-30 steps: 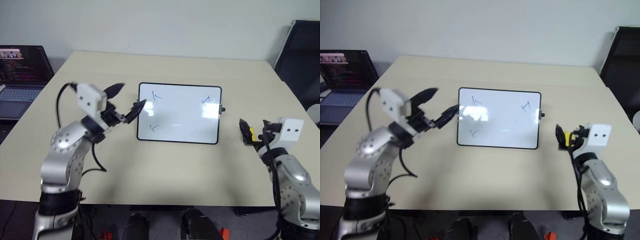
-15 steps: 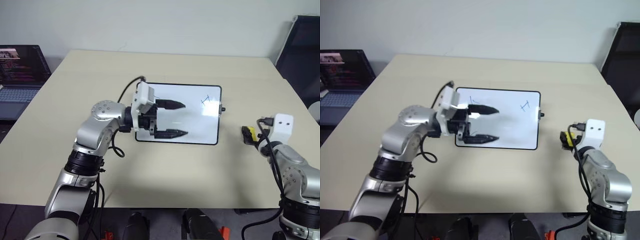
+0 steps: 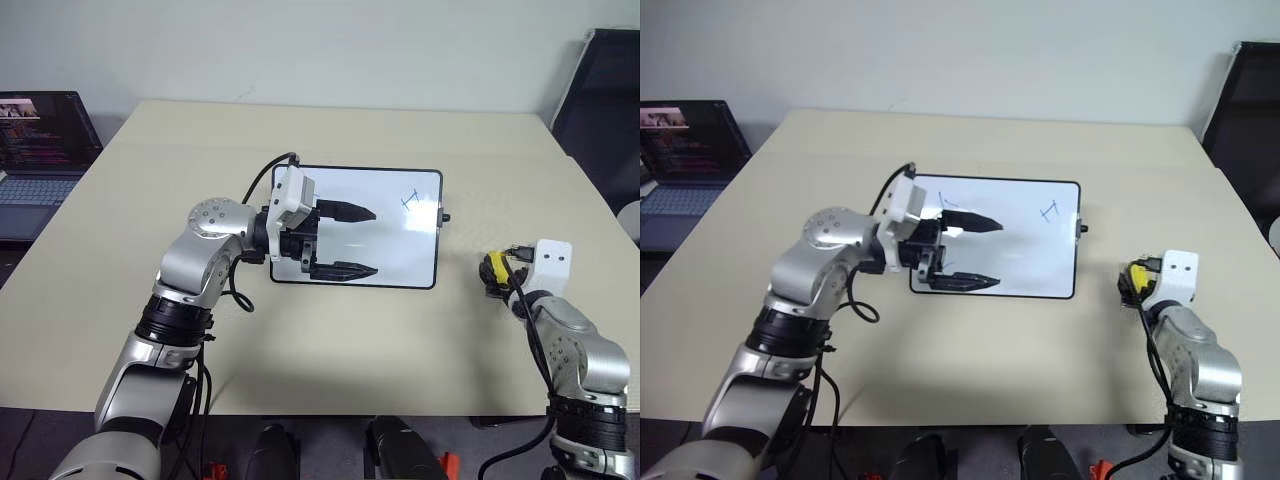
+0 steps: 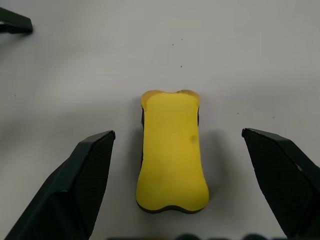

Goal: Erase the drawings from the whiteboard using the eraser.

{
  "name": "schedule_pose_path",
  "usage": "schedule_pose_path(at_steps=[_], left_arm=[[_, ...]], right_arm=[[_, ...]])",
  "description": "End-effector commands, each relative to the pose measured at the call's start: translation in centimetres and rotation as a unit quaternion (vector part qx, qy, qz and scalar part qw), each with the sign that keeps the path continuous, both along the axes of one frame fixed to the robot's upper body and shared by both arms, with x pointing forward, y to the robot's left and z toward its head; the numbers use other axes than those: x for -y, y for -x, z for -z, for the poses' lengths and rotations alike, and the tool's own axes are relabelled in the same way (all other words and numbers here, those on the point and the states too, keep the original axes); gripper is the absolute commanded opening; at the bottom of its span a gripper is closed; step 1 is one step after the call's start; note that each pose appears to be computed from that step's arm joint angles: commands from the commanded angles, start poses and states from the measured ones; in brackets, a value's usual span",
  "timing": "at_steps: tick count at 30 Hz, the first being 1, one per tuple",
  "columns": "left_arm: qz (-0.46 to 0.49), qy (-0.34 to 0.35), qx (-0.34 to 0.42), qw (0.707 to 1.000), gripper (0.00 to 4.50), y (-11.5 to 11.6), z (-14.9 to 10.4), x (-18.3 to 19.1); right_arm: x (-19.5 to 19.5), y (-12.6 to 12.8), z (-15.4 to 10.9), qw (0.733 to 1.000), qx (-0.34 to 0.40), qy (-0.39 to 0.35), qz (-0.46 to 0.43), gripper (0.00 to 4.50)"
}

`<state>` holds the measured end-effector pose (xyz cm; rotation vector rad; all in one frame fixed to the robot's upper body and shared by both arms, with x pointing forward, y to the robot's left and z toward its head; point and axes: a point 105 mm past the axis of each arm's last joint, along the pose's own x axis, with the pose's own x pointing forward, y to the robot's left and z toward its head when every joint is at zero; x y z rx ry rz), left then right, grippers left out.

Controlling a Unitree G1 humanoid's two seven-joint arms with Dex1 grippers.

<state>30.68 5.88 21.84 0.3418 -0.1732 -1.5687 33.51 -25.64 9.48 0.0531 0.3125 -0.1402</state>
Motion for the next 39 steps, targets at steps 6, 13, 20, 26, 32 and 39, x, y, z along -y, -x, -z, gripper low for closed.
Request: schedule_pose_path(at_steps=[6, 13, 20, 26, 32, 39], left_arm=[[-0.013, 0.008, 0.021, 1.0, 4.5, -0.1, -0.8, -0.4], [-0.022, 0.009, 0.02, 1.0, 4.5, -0.1, -0.7, -0.5], [-0.032, 0.01, 0.011, 0.999, 4.5, 0.0, -0.3, -0.8], [-0.087, 0.02, -0.012, 0.996, 4.5, -0.1, 0.2, -1.9], [-0.207, 0.03, -0.015, 0.978, 4.5, -0.1, 1.0, -3.9], [-0.27, 0.067, -0.01, 0.96, 4.5, 0.0, -0.1, -4.0]], right_arm=[[-0.2, -1.4, -1.1, 0.999, 0.032, 0.013, -0.003, 4.47], [0.7, -1.4, -0.8, 0.999, 0.026, 0.024, 0.014, 2.8], [0.7, -1.2, -0.7, 0.999, 0.026, 0.022, 0.016, 1.31], [-0.1, -0.5, -1.5, 0.999, 0.04, 0.02, -0.003, 1.31], [-2.7, 1.1, -3.2, 0.993, 0.081, 0.058, -0.066, 1.31], [-6.9, 3.0, -4.9, 0.984, 0.114, 0.025, -0.132, 1.31]])
